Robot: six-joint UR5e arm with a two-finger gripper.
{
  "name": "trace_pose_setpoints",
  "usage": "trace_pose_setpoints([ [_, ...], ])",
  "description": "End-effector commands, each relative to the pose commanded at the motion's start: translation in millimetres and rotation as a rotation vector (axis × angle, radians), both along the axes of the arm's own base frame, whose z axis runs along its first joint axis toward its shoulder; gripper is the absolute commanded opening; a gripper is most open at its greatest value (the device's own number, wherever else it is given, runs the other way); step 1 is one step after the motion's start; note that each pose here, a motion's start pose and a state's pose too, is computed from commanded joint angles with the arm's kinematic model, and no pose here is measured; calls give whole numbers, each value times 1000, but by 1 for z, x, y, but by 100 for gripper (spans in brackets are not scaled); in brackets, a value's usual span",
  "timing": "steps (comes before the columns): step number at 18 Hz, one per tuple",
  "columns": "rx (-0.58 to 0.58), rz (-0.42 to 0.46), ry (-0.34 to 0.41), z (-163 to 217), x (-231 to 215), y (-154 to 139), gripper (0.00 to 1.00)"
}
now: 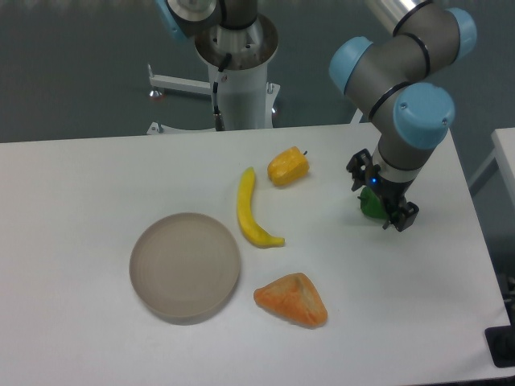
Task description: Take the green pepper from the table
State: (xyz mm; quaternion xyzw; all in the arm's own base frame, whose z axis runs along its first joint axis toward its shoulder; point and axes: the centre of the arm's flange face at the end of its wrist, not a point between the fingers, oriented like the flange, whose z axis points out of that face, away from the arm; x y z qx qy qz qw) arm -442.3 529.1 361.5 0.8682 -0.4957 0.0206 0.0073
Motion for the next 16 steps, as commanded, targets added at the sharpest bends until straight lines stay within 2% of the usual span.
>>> trace_pose_setpoints([
  [3,-10,-114,-36,-15,-16,-24,100],
  [8,27,-57,-132,-46,-38,-60,100],
  [10,37,-119,-144,-62,-43,-68,100],
  [16,75,-155,-70,-110,-24,-68,100],
])
